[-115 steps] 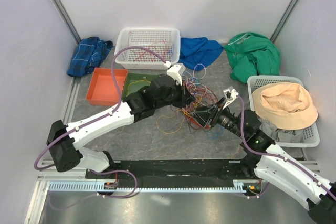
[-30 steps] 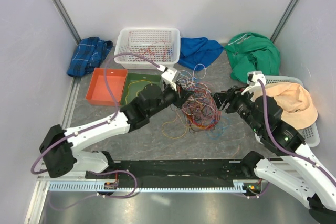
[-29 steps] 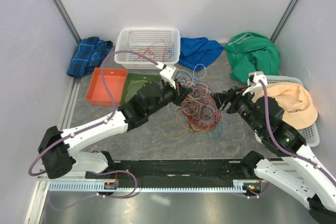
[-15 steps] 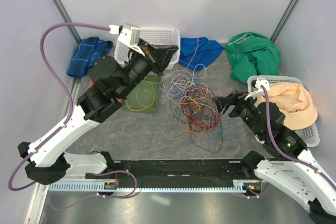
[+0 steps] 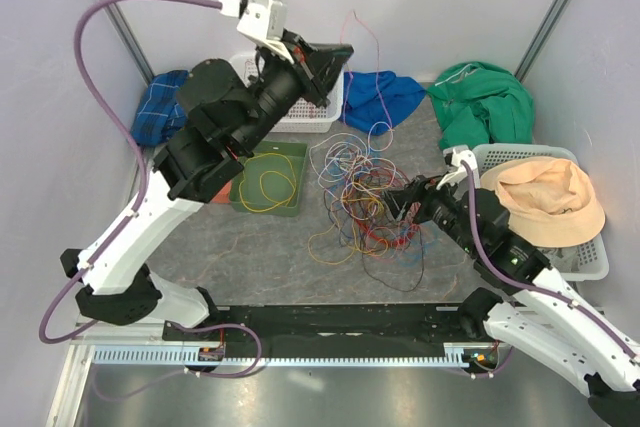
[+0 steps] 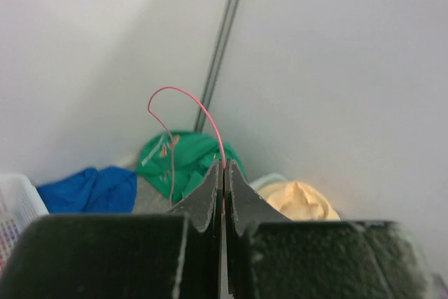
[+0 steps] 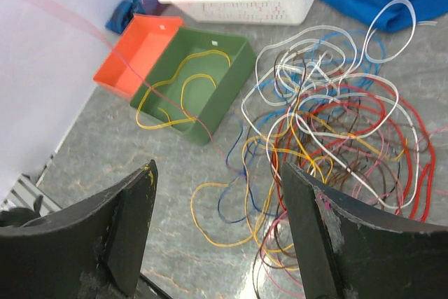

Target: Untangle the cables

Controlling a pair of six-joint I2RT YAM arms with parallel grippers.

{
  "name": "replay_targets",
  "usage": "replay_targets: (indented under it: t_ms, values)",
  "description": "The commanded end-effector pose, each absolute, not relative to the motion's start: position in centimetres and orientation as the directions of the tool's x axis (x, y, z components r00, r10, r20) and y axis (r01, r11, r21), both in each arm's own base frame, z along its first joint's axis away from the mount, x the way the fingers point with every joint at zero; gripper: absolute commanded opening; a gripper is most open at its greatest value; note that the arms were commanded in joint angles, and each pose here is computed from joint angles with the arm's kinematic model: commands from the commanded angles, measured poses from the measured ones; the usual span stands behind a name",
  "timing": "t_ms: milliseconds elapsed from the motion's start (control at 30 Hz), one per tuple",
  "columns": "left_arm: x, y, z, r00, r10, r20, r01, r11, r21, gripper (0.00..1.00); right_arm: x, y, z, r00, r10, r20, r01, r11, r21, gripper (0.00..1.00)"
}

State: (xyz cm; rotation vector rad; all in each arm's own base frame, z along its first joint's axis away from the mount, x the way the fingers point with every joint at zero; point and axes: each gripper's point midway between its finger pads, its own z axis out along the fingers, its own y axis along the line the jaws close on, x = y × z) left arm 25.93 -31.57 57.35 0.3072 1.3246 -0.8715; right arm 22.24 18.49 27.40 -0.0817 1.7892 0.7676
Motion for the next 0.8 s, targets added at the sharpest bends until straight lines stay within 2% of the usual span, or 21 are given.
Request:
replay_targets:
  t_ms: [0, 133, 267, 500, 667, 767]
  values:
    - [27.3, -28.2, 62.3, 0.172, -0.366, -0.914, 0.601, 0.774, -0.197, 0.02, 22.3, 19.2, 28.1, -0.334, 0.344, -0.878, -0.463, 0.751, 0.47, 0.79]
    - [27.3, -27.9, 64.7, 0.221, -0.383, -0.897, 0.6, 0.779, -0.184, 0.02, 22.8, 19.6, 27.1, -0.339, 0.334, -0.879, -0.459, 0.757, 0.465, 0.79]
    - [26.4, -27.3, 67.3, 0.256, -0.435, -0.863, 0.623, 0.757, -0.196, 0.02, 23.3, 21.8, 27.3, -0.343, 0.35, -0.872, -0.525, 0.698, 0.487, 0.79]
    - [26.2, -27.4, 67.6, 0.255, -0.446, -0.858, 0.633, 0.748, -0.201, 0.02, 24.6, 24.8, 29.3, -0.341, 0.403, -0.849, -0.59, 0.611, 0.527, 0.78]
    - [29.7, -26.6, 66.0, 0.331, -0.326, -0.886, 0.476, 0.868, -0.141, 0.02, 24.6, 24.1, 28.4, -0.355, 0.4, -0.845, -0.55, 0.641, 0.535, 0.78]
    - [33.7, -25.6, 63.7, 0.313, -0.285, -0.906, 0.376, 0.913, -0.158, 0.02, 24.6, 22.7, 27.8, -0.345, 0.408, -0.845, -0.506, 0.678, 0.534, 0.78]
